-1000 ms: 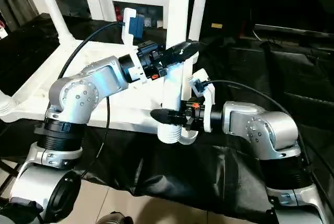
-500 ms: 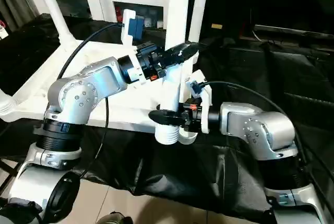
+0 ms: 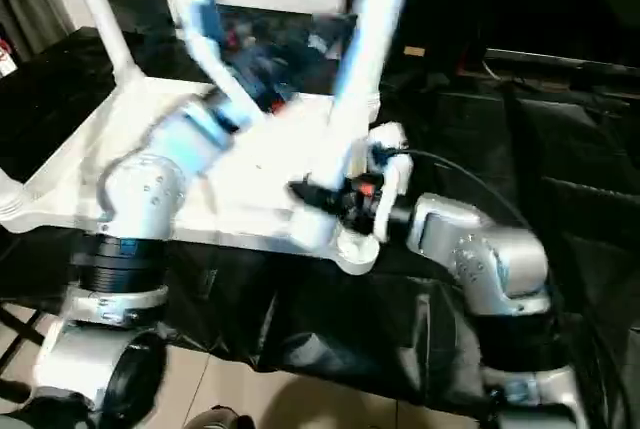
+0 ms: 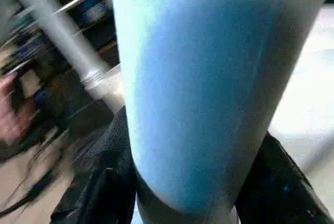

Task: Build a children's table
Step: Pick table leg

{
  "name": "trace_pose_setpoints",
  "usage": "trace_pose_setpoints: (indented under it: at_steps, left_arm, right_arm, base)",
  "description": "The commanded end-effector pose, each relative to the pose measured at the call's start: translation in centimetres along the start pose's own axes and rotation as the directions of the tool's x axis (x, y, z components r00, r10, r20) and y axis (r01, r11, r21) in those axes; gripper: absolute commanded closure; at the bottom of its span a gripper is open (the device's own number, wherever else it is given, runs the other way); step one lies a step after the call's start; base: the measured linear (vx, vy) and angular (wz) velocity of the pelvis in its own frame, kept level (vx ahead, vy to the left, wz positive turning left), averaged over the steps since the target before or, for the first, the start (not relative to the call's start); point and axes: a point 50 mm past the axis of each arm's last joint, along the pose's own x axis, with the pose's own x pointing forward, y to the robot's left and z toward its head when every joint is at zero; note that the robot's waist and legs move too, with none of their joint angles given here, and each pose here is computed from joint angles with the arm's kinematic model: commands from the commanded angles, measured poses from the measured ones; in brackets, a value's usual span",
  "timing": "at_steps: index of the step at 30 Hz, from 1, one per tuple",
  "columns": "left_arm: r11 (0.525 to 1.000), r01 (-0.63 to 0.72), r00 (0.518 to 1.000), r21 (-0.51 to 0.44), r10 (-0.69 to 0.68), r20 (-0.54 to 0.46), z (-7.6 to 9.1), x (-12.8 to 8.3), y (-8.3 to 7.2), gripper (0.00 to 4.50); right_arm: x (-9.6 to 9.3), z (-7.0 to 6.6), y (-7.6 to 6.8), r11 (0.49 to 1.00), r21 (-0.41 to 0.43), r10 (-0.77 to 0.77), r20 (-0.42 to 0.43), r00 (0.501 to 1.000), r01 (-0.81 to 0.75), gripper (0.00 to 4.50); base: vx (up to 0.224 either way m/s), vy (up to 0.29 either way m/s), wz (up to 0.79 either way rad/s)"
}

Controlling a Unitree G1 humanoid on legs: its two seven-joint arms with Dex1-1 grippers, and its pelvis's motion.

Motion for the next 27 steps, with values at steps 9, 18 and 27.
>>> trace_pose_setpoints:
  at_steps: [9, 18, 27]
  left_arm:
    - [0.941, 0.103, 0.859, 0.322, 0.079, -0.506, -7.3, -4.5, 2.7, 1.55]
    - [0.719, -0.510, 0.790, 0.472, 0.609, -0.073, -6.3, -9.5, 4.4, 1.55]
    - [0.625, -0.552, 0.742, 0.551, 0.671, -0.018, -5.3, -10.5, 5.0, 1.55]
  right_arm:
    - [-2.2, -0.4, -3.1, 0.895, -0.241, -0.364, 0.088, 0.927, 0.375, 2.59]
    - [-2.6, -3.2, -2.4, 0.760, -0.228, -0.582, 0.179, 0.793, 0.609, 2.59]
    - [-3.3, -3.6, -3.3, 0.674, -0.158, -0.679, 0.252, 0.689, 0.722, 2.59]
  base:
    - [0.000, 0.000, 0.00]
    - [0.000, 0.000, 0.00]
    - [-0.010, 0.079, -0.35]
